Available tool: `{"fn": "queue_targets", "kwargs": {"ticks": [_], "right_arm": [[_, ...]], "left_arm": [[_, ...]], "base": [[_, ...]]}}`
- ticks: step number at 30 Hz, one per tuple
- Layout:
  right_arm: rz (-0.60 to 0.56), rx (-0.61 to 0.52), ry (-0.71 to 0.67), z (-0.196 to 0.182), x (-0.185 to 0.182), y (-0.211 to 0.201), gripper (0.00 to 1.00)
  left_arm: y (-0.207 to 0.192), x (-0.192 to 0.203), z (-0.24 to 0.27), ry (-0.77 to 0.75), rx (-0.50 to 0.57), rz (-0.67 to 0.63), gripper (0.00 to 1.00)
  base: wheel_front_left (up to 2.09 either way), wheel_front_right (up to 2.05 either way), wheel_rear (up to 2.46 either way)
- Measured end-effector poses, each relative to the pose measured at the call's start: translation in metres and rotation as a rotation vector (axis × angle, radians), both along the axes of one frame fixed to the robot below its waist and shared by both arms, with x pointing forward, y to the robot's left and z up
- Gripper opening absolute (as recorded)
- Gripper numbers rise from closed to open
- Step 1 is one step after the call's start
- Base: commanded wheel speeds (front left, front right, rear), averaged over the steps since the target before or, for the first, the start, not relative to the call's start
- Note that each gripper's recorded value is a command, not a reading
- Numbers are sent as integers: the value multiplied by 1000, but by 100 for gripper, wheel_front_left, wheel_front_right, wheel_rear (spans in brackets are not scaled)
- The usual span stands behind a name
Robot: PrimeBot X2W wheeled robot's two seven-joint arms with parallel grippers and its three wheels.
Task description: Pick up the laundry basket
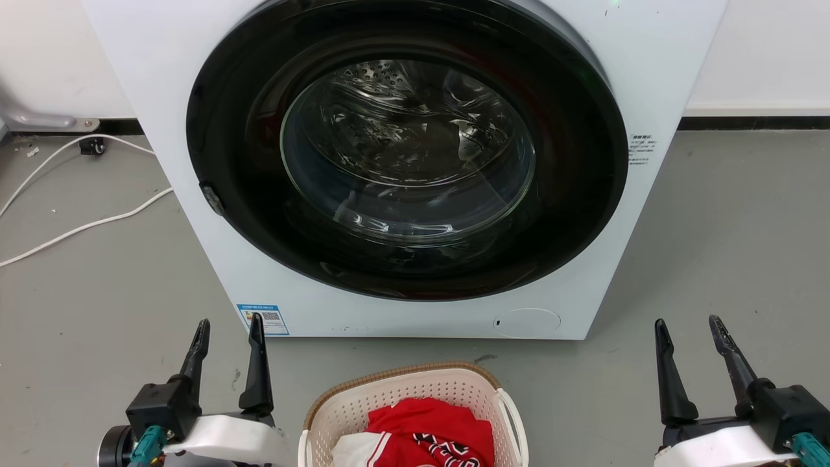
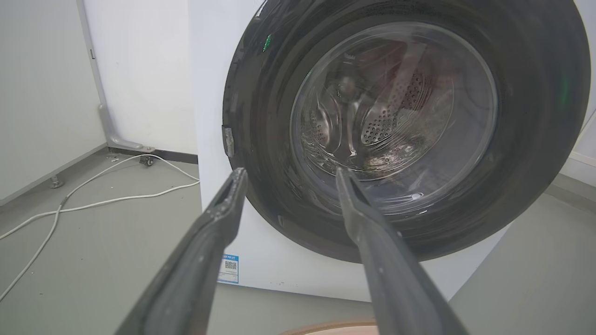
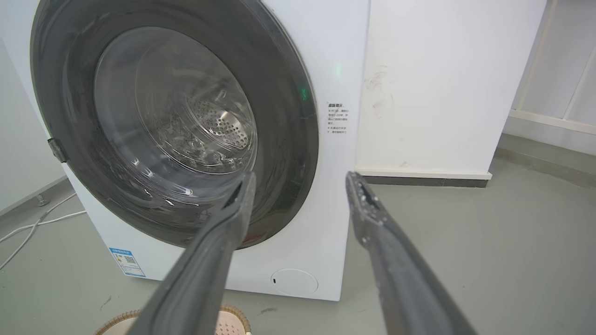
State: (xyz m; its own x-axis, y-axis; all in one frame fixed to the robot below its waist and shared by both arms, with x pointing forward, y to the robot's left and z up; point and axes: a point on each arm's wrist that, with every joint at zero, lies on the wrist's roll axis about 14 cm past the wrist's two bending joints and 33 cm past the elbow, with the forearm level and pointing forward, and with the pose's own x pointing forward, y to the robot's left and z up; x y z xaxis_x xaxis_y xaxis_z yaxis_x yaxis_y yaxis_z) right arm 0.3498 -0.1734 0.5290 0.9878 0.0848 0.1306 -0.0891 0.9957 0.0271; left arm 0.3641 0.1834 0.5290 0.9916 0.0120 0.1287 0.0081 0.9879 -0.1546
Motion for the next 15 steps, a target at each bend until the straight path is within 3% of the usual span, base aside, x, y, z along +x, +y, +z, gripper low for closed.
{"fn": "queue_targets", "kwargs": {"ticks": [15], "right_arm": [[-2,-93,-42,7,-2,0,100]], "left_arm": [[-4,-2,4,-28,123,-4,100]], "base": [[0,0,0]]}}
